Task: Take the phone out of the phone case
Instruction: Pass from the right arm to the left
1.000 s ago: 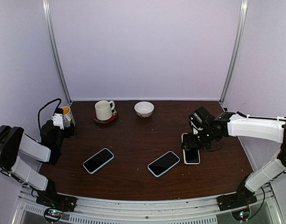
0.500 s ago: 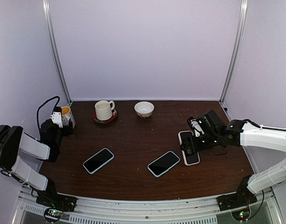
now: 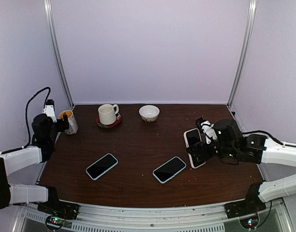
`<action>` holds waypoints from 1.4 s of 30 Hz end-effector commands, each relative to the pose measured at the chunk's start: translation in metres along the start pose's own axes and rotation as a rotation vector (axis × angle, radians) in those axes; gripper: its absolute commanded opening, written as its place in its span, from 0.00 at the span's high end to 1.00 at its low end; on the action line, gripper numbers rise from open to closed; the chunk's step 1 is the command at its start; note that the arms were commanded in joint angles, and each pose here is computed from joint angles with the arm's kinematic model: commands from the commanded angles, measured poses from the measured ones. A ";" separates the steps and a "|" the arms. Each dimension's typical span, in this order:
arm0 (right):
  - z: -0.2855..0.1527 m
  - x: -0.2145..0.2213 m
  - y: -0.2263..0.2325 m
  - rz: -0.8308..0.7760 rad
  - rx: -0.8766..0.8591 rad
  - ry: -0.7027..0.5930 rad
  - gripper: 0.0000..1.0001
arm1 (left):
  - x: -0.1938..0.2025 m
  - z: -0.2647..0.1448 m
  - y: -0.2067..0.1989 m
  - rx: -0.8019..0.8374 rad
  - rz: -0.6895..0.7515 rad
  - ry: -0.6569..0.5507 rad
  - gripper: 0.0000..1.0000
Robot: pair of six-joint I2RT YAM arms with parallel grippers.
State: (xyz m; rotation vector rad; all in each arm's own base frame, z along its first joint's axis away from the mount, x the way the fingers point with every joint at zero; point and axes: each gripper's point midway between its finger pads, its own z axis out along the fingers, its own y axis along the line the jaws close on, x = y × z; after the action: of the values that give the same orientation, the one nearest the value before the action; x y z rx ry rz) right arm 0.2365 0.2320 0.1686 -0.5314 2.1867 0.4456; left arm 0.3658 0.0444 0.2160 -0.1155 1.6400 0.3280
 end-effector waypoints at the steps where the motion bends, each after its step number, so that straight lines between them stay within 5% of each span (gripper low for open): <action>1: -0.016 -0.041 0.000 -0.043 0.024 -0.184 0.41 | -0.007 -0.008 0.013 -0.041 -0.079 0.122 0.03; 8: -0.026 -0.056 0.004 -0.100 0.025 -0.218 0.41 | -0.046 -0.036 0.027 -0.057 -0.303 0.169 0.02; 12: -0.034 -0.068 0.018 -0.122 -0.034 -0.245 0.42 | -0.066 -0.053 0.000 0.139 -0.315 0.178 0.02; 21: -0.037 -0.077 0.051 -0.176 -0.149 -0.283 0.44 | -0.060 -0.105 -0.096 0.646 -0.526 0.396 0.10; 42: -0.019 -0.070 0.091 -0.412 -0.134 -0.266 0.48 | -0.118 -0.244 -0.335 1.304 -0.384 0.619 0.17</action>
State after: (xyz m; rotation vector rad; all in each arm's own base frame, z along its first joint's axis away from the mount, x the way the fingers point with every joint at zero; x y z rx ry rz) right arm 0.2149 0.3092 0.2114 -0.9547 1.8954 0.3921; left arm 0.2387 -0.3174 0.2740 0.4392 2.1494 -1.0862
